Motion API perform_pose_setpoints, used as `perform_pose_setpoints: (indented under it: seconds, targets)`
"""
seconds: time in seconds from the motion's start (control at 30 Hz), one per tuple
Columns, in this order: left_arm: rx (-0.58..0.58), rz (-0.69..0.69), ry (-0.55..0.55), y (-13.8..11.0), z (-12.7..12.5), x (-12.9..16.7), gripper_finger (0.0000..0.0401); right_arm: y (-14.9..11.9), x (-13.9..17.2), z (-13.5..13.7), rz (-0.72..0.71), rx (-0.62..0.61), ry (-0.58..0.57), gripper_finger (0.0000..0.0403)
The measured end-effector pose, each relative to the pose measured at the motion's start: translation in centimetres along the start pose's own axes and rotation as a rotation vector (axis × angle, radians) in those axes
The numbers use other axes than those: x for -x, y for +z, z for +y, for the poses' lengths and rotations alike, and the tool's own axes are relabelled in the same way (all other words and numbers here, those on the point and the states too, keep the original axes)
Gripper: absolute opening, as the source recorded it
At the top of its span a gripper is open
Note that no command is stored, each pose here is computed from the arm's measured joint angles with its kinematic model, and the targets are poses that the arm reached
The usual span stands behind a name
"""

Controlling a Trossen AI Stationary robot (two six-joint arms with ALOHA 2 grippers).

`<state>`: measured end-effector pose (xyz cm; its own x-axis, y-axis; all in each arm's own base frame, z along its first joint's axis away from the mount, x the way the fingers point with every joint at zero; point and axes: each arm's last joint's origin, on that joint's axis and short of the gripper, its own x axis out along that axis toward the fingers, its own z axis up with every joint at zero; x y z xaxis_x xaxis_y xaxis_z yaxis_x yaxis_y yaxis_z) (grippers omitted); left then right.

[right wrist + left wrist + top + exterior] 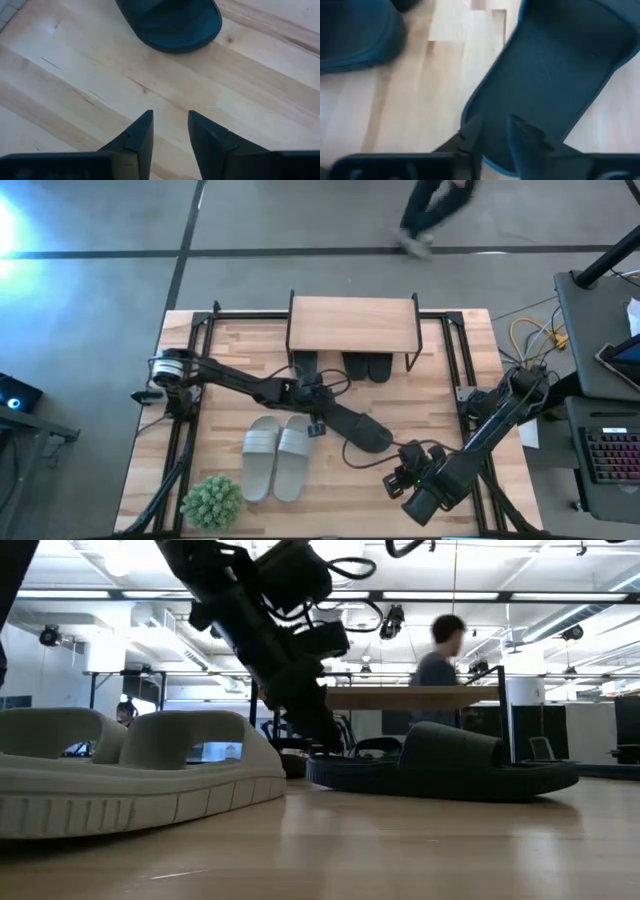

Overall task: Pick and place slides into the shelf
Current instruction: Put the black slide under the shelf

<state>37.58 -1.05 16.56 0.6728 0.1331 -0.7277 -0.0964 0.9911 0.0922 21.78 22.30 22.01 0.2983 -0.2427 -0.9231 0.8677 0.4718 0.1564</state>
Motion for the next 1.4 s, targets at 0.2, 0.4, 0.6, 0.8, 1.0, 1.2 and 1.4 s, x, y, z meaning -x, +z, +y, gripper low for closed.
perform_pose_setpoints:
  seconds: [0.2,0.4,0.6,0.8,1.0,1.2,1.4]
  targets:
    - [0.03,0.077,-0.061,-0.9,-0.2,-0.7,0.0004,0.1,0.0,-0.1,-0.003,-0.012,-0.007,0.0089]
    - [0.209,0.122,-0.207,-1.1,-1.5,-0.4,0.0008,0.5,-0.2,-0.1,-0.008,-0.017,-0.02,0.0074]
    - [0.297,0.031,-0.313,-0.1,-4.2,0.1,0.0008,1.7,-0.6,0.0,-0.015,0.009,-0.043,0.007]
    - [0.328,-0.087,-0.38,0.9,-6.8,0.8,0.0008,3.0,0.3,-1.2,-0.043,0.004,-0.124,0.007]
    - [0.321,-0.129,-0.308,0.8,-7.6,1.0,0.0008,4.4,2.1,-3.0,-0.072,-0.027,-0.18,0.007]
    - [0.336,-0.171,-0.218,1.3,-7.0,1.0,0.0008,4.6,1.8,-3.6,0.013,-0.076,-0.033,0.0055]
    - [0.336,-0.125,-0.154,0.2,-6.8,-0.4,0.0008,4.4,-1.1,-5.5,-0.01,-0.212,0.048,0.0012]
